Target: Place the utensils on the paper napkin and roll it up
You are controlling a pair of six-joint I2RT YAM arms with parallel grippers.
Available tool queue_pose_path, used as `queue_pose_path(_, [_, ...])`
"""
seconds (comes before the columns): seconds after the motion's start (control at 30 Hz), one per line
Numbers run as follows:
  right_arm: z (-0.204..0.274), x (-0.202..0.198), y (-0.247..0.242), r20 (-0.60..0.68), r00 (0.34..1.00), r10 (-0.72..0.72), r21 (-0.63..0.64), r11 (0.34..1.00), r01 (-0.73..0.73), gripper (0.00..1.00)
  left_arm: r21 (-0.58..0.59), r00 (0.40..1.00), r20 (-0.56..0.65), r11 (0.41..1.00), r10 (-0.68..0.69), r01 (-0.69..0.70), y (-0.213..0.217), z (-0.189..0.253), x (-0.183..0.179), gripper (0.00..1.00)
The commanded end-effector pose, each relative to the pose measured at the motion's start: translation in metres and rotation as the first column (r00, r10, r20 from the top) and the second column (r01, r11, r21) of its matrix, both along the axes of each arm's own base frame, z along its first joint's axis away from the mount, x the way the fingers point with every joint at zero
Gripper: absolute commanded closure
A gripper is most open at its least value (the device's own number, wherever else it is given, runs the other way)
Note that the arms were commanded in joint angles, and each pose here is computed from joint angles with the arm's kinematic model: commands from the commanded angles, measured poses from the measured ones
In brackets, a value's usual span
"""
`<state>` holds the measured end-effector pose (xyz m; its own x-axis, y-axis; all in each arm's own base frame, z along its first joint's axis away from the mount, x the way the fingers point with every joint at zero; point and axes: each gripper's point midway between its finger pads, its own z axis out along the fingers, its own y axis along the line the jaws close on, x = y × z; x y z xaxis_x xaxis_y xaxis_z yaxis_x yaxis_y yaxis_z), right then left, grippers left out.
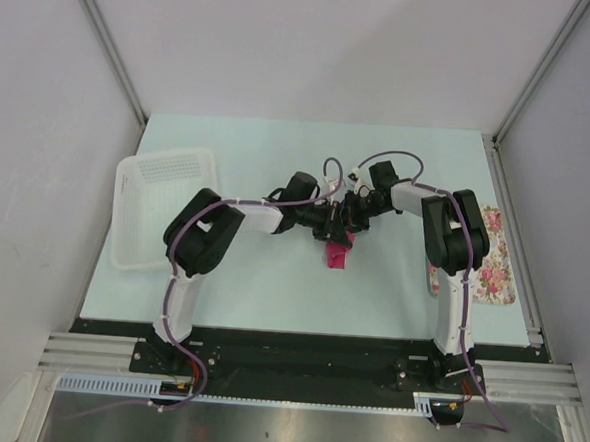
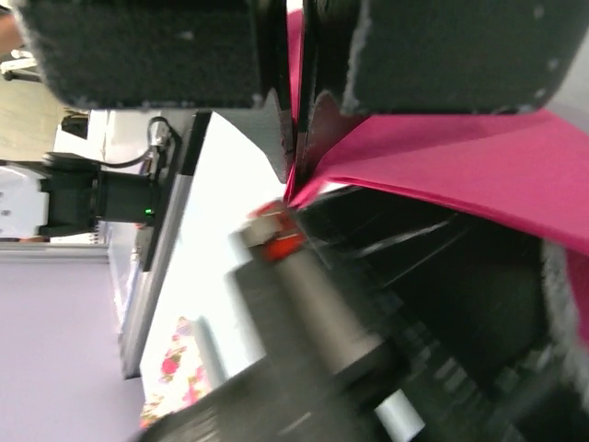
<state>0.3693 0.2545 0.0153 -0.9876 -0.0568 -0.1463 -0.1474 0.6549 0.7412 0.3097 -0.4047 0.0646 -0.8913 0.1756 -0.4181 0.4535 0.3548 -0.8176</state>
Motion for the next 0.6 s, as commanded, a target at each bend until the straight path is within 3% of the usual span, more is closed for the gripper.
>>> queue_pose_path(0.0, [-0.042, 0.000, -0.019, 0.006, 1.000, -0.023, -0.134, 0.991, 0.024, 1.00, 0.063, 0.999, -0.020, 0.997, 0.047, -0.046, 0.008, -0.035, 0.003, 0.97])
queue_pose_path(0.3, [-0.031, 0.005, -0.019, 0.012, 0.999, -0.036, -0.112, 0.993, 0.037, 1.00, 0.158, 0.987, -0.090, 0.980, 0.133, -0.118, 0.025, -0.071, 0.014, 0.98])
queue_pose_path(0.57, [0.025, 0.027, -0.007, 0.072, 0.997, -0.040, -0.007, 0.999, 0.041, 0.95, 0.159, 0.984, -0.108, 0.980, 0.140, -0.122, 0.031, -0.072, 0.018, 1.00])
